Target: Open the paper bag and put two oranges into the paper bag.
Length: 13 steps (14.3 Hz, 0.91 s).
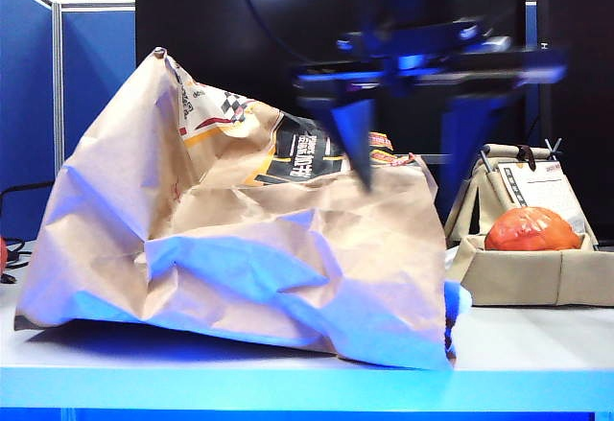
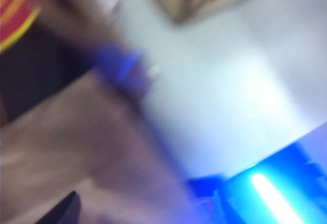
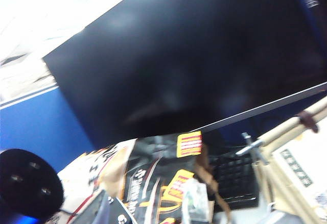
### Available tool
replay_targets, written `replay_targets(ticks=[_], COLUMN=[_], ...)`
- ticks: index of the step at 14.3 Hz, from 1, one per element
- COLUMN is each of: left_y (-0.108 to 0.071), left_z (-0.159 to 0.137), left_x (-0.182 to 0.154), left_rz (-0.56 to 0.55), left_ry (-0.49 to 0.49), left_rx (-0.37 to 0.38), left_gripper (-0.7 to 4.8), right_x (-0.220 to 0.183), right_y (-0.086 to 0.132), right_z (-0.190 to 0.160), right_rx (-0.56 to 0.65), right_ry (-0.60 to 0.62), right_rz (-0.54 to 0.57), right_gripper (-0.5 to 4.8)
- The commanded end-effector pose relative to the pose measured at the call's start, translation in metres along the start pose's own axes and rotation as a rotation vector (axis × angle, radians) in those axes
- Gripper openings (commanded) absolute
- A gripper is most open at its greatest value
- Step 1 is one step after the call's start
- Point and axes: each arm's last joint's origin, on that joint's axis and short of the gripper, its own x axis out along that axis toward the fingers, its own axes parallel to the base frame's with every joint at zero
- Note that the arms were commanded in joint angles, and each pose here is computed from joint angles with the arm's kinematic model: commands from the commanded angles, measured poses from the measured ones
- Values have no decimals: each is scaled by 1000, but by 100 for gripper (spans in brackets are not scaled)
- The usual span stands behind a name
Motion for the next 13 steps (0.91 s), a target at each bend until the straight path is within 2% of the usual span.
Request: replay_targets(ticks=[1, 4, 8, 9, 10, 11, 12, 13], left_y=[3, -1, -5, -5, -4, -4, -3, -3], left_z=[3, 8, 3, 1, -1, -1, -1, -2], left_x=[-3, -3, 17, 21, 21, 21, 22, 22], left_rz=[5, -64, -21, -6, -11, -7, -5, -4], left_ry=[-23, -62, 21, 39, 63, 70, 76, 79], left_rx=[-7, -18, 45, 53, 62, 63, 63, 82], left_gripper=[340, 335, 333, 296, 150, 110, 110, 63], right_x=[0, 0, 0, 0, 0, 0, 0, 0], right_y=[2, 2, 2, 2, 2, 2, 2, 2], right_z=[2, 2, 2, 2, 2, 2, 2, 2], right_rx=[-15, -15, -15, -15, -13, -13, -13, -13], right_ry=[-10, -11, -13, -14, -10, -10, -10, -10], right_rz=[25, 22, 19, 19, 17, 18, 18, 18], right_gripper=[185, 185, 185, 185, 185, 185, 185, 185])
